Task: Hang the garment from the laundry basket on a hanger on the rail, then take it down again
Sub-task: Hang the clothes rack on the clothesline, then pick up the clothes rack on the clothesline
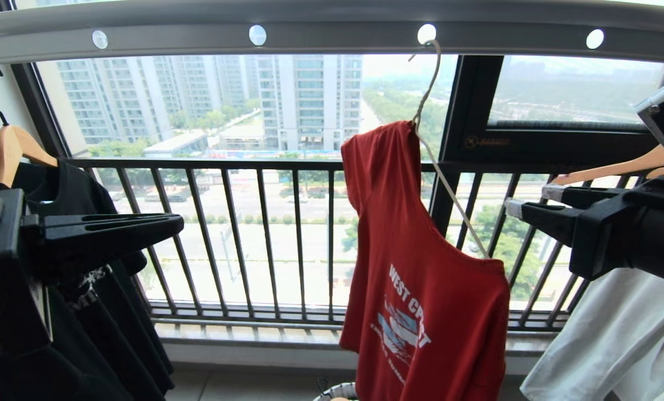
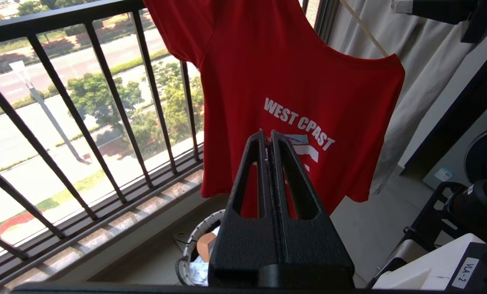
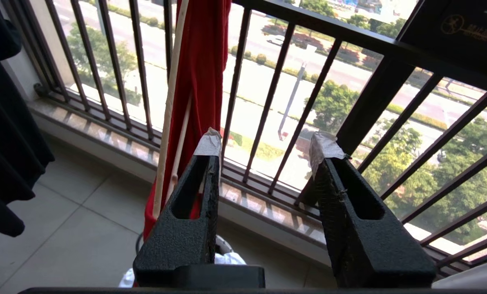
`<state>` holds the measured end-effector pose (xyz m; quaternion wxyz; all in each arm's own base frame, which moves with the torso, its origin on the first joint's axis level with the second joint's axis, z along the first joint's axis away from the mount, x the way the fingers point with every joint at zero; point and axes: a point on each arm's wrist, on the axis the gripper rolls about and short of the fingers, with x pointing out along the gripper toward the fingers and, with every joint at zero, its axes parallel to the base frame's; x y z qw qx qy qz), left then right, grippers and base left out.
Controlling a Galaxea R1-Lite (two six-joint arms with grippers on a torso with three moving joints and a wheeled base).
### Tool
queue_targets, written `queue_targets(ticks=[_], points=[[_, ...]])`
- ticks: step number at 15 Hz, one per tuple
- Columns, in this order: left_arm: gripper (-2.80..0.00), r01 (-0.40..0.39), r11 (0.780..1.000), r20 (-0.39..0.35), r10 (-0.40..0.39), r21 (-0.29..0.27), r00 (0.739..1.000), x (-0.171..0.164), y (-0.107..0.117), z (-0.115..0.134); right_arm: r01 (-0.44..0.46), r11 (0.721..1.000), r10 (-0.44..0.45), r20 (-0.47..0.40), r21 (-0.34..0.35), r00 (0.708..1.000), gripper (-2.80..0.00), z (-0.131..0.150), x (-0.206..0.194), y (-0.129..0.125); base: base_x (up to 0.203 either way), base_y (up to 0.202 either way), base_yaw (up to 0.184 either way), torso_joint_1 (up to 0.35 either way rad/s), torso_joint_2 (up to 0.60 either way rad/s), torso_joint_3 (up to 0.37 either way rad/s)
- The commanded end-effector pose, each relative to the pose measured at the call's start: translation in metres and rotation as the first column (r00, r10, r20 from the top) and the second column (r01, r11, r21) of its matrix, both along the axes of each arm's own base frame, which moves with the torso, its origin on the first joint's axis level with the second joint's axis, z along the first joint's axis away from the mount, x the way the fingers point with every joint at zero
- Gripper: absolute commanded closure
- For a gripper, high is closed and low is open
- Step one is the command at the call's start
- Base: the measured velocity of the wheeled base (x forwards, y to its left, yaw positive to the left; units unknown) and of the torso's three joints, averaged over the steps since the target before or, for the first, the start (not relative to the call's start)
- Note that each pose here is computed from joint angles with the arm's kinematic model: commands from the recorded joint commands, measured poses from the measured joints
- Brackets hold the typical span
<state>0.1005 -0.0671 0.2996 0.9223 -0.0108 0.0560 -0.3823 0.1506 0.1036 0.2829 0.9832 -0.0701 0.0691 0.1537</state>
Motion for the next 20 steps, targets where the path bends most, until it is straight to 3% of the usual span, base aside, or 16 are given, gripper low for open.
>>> queue_targets(ticks=[1, 6, 13, 18, 19, 20], points=[[0.00, 0.004, 1.000, -0.035, -0.003, 0.019, 0.999, 0.010, -0.006, -0.005, 0.000, 1.000, 0.000, 0.016, 0.011, 1.000, 0.00, 0.004, -0.002, -0.001, 0.000, 0.000, 0.000, 0.000, 0.00, 0.000], [0.00, 0.019, 0.999, -0.069, -0.017, 0.034, 0.997, 0.017, -0.013, -0.011, -0.007, 1.000, 0.006, 0.044, 0.027, 0.999, 0.00, 0.015, -0.002, -0.001, 0.000, 0.000, 0.000, 0.000, 0.00, 0.000], [0.00, 0.041, 0.998, -0.078, -0.038, 0.040, 0.996, 0.017, -0.017, -0.013, -0.056, 0.998, 0.056, 0.024, 0.013, 0.998, 0.00, 0.021, 0.027, 0.034, 0.000, 0.000, 0.000, 0.000, 0.00, 0.000], [0.00, 0.038, 0.998, -0.078, -0.035, 0.042, 0.996, 0.018, -0.017, -0.013, -0.052, 0.998, 0.051, 0.049, 0.029, 0.998, 0.00, 0.033, 0.038, 0.044, 0.000, 0.000, 0.000, 0.000, 0.00, 0.000], [0.00, 0.038, 0.998, -0.078, -0.035, 0.042, 0.996, 0.018, -0.017, -0.013, -0.052, 0.998, 0.051, 0.051, 0.028, 0.997, -2.80, 0.033, 0.040, 0.045, 0.000, 0.000, 0.000, 0.000, 0.00, 0.000], [0.00, 0.038, 0.998, -0.077, -0.035, 0.041, 0.996, 0.018, -0.017, -0.013, -0.053, 0.998, 0.051, 0.052, 0.030, 0.997, -2.80, 0.034, 0.041, 0.047, 0.000, 0.000, 0.000, 0.000, 0.00, 0.000]])
